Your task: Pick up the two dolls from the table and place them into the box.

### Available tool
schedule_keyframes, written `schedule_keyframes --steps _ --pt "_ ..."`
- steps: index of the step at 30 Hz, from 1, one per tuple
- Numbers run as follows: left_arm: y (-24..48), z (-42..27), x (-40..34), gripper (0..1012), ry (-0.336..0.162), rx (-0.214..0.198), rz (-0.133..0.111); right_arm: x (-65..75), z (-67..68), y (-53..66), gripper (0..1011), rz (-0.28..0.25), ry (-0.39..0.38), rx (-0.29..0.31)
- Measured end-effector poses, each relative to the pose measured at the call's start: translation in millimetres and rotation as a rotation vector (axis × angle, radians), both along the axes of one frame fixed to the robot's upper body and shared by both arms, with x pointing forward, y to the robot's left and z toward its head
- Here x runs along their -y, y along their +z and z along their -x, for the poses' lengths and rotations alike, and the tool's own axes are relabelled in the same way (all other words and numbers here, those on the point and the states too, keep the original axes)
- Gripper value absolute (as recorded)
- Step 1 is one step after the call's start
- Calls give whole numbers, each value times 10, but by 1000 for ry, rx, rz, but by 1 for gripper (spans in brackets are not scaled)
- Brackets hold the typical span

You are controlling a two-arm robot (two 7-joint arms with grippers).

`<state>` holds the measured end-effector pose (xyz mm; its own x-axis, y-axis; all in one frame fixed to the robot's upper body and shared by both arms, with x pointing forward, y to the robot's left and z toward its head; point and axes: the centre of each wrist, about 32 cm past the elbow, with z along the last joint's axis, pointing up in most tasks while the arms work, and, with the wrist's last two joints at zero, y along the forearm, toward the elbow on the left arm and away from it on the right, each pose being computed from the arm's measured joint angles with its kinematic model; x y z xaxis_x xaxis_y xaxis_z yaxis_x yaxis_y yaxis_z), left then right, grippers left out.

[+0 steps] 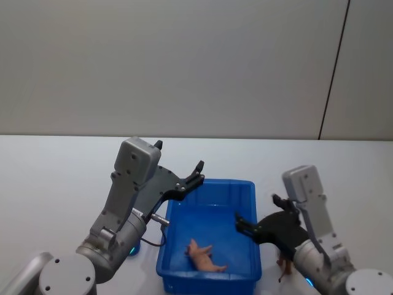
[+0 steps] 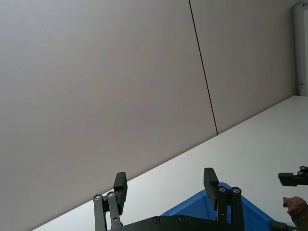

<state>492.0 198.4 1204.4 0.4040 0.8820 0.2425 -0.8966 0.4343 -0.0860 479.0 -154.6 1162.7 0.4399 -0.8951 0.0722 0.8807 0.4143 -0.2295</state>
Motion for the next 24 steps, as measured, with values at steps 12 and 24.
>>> schedule_keyframes --steps 12,24 --pt "0 0 0 1002 0 0 0 115 222 3 1001 47 -146 -22" --pt "0 0 0 1001 0 0 0 137 329 -92 1001 63 -206 -80"
